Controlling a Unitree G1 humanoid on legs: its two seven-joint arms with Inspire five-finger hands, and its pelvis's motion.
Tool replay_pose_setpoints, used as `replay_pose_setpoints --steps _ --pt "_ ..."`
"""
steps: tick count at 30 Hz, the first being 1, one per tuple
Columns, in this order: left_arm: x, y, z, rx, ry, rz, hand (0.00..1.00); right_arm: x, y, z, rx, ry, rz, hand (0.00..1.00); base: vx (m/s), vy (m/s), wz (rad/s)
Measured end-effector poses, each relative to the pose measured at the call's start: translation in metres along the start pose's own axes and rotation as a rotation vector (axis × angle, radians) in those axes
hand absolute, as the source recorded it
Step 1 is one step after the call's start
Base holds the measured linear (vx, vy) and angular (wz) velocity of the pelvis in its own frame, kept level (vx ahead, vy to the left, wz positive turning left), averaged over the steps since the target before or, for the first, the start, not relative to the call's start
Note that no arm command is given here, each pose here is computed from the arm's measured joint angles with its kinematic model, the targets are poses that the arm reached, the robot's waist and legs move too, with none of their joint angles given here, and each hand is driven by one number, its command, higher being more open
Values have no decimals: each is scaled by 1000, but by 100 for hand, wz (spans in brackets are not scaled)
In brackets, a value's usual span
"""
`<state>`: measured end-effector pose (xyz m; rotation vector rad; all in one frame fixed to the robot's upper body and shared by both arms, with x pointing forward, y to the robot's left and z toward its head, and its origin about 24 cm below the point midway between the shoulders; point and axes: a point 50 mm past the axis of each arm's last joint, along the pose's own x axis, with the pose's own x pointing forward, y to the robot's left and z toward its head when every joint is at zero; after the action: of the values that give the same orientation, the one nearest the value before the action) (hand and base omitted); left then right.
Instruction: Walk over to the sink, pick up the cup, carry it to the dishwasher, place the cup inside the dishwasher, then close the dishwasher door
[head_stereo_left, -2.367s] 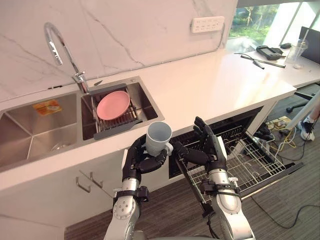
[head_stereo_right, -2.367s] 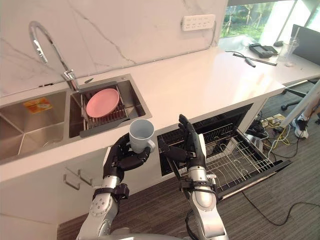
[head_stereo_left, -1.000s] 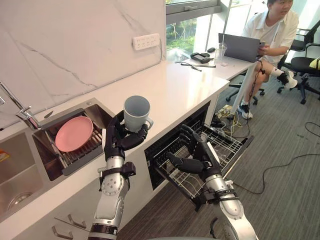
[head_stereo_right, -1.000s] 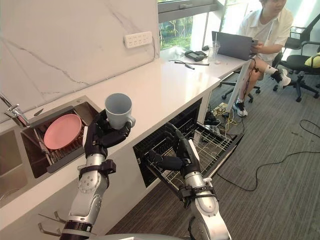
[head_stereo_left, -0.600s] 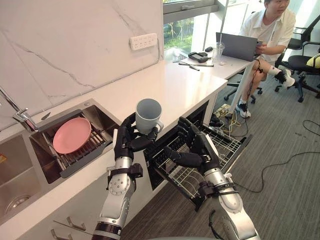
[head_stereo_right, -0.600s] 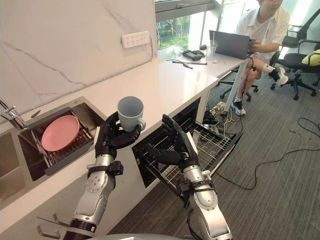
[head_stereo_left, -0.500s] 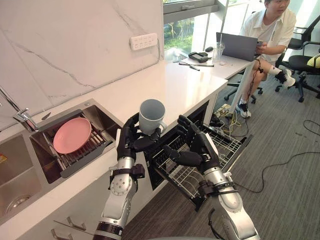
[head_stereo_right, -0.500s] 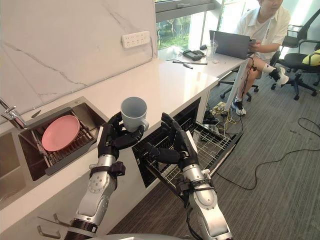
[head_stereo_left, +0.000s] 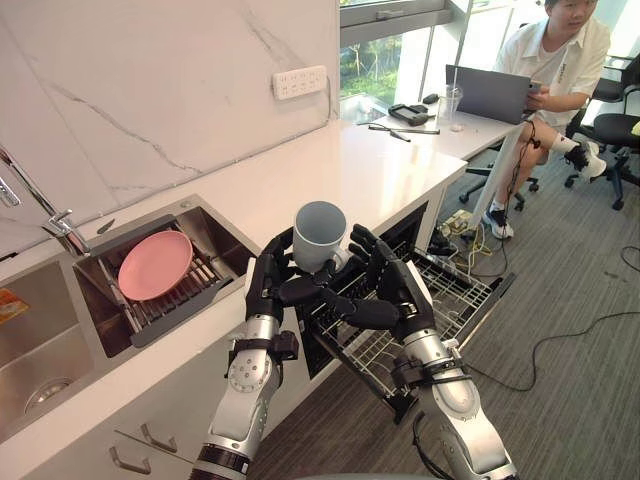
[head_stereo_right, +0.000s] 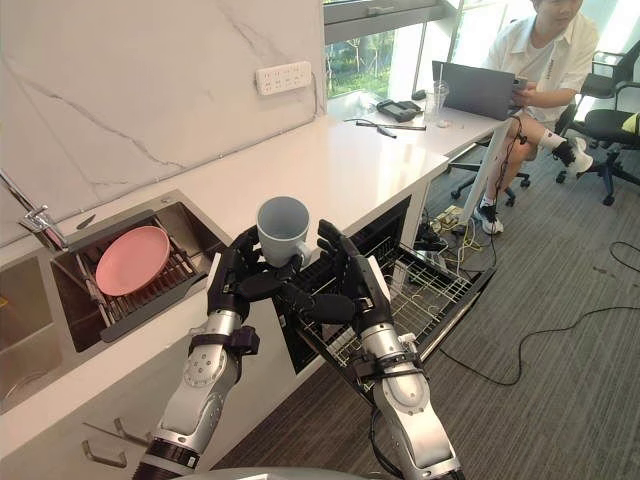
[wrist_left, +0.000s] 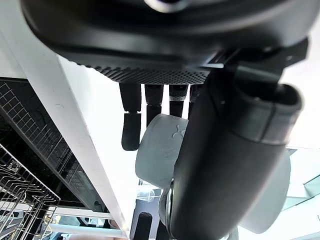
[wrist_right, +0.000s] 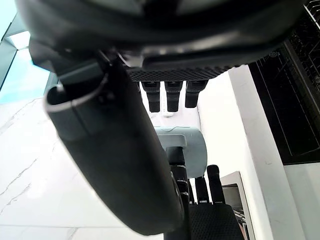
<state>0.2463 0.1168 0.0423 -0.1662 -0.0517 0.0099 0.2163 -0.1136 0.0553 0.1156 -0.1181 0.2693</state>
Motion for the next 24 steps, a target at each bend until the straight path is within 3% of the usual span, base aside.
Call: replay_pose_setpoints --steps 24 --pt "-5 -9 -19 -93 98 -52 30 12 1 7 162 -43 -8 90 2 -3 1"
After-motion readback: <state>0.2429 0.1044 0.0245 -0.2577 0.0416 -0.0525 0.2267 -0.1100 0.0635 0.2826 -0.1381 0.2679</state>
